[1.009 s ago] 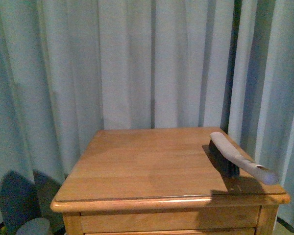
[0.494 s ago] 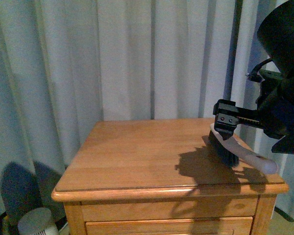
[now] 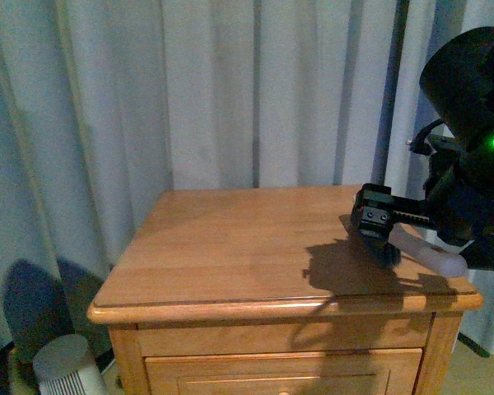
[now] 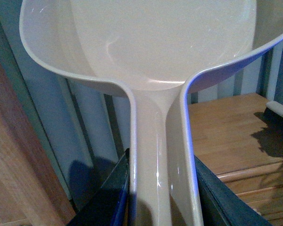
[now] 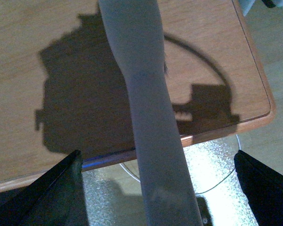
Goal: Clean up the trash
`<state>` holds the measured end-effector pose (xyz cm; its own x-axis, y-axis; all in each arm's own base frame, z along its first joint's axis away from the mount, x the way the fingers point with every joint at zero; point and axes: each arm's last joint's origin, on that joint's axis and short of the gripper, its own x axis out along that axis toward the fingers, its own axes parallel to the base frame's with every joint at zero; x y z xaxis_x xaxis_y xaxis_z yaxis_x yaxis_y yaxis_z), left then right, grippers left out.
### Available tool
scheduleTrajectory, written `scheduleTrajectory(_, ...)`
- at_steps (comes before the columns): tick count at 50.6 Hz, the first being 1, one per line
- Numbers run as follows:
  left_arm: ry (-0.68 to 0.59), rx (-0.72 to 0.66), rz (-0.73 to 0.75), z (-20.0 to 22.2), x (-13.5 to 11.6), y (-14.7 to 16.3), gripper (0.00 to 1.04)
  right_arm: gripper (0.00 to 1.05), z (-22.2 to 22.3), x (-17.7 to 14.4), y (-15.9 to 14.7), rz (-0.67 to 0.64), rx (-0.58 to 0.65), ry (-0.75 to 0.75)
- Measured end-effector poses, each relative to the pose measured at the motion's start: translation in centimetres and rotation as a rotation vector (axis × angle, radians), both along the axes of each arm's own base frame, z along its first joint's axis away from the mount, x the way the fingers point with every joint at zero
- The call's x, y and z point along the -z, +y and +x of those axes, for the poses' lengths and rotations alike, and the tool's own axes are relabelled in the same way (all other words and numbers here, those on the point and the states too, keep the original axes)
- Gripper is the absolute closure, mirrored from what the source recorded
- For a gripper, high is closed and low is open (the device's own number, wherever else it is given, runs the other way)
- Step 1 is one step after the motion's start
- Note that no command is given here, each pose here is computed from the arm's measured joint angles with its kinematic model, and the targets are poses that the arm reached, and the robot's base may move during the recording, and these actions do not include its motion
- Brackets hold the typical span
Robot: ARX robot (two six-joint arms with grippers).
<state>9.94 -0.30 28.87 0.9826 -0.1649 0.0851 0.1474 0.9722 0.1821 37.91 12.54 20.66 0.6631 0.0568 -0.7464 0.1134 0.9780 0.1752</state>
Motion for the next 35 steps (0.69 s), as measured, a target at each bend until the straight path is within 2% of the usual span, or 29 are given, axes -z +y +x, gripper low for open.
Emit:
scheduleTrajectory(15,0.000,0.000,0.000,0.0,0.0,0.0,0.77,0.08,0.9,1.6,-0.1,-0.009,0.007,0.033)
scheduleTrajectory(26,0.000,0.000,0.000,0.0,0.0,0.0,0.77,0.49,1.2,1.1,0.0,-0.004,0.004,0.019)
scheduleTrajectory(35,0.000,0.000,0.000,0.0,0.0,0.0,0.77,0.72,1.2,1.2,0.0,0.002,-0.001,0.021)
